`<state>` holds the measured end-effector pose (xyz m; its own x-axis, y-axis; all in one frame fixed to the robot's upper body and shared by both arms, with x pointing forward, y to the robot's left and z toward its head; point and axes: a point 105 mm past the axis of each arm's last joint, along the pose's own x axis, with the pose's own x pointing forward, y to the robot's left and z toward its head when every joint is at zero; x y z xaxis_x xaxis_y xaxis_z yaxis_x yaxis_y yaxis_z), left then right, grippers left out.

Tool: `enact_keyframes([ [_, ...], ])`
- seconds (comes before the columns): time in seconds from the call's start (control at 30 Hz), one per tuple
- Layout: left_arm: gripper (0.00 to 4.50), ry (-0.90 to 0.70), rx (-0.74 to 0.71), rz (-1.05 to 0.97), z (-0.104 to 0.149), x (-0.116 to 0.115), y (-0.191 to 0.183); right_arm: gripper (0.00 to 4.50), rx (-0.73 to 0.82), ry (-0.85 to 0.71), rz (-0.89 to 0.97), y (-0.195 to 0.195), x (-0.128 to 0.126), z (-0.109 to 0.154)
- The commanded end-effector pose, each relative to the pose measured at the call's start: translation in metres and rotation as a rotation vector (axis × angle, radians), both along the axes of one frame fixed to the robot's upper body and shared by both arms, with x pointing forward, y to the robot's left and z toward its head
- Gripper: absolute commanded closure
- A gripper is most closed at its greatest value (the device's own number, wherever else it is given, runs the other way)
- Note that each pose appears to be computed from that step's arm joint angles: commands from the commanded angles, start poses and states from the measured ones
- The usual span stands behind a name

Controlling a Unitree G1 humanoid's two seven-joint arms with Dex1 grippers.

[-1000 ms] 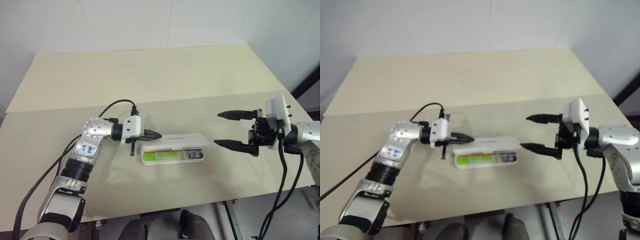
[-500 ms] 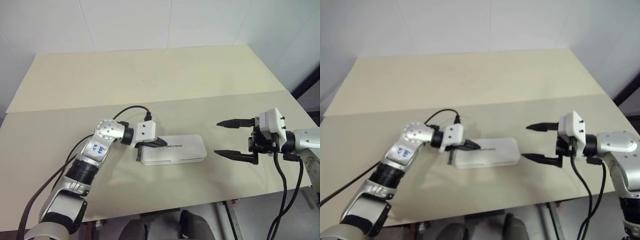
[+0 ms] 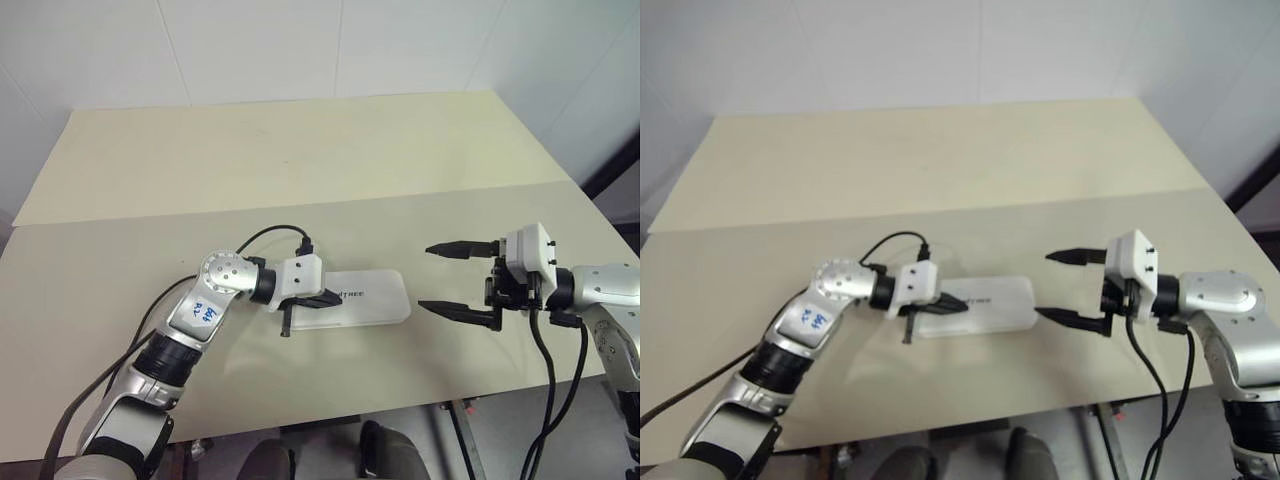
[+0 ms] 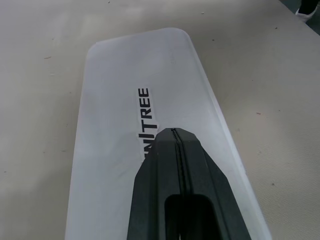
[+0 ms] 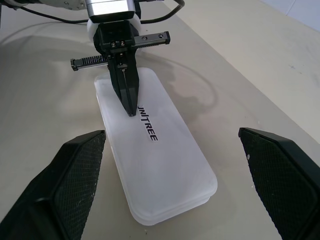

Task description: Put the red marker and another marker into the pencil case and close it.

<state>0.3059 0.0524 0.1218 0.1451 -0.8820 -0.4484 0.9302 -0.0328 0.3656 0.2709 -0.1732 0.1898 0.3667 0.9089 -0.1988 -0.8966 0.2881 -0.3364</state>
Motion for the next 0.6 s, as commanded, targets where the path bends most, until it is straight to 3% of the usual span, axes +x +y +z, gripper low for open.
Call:
enact_keyframes([
  [0.03, 4.49, 0.039, 0.024, 0.024, -0.019, -0.002, 0.001, 0.00, 0.002, -0.044, 0.016, 0.005, -0.002, 0.007],
  [0.33, 4.49, -0.012, -0.260, 0.104, 0.022, 0.009, -0.004, 0.00, 0.005, -0.043, 0.030, 0.008, 0.001, 0.005],
  [0.47, 4.49, -0.051, -0.421, 0.138, 0.050, 0.005, 0.022, 0.00, 0.012, -0.026, 0.032, 0.004, 0.008, -0.001],
  [0.6, 4.32, -0.064, -0.456, 0.217, 0.054, 0.000, 0.056, 0.00, 0.031, -0.027, 0.019, 0.000, 0.014, -0.005],
])
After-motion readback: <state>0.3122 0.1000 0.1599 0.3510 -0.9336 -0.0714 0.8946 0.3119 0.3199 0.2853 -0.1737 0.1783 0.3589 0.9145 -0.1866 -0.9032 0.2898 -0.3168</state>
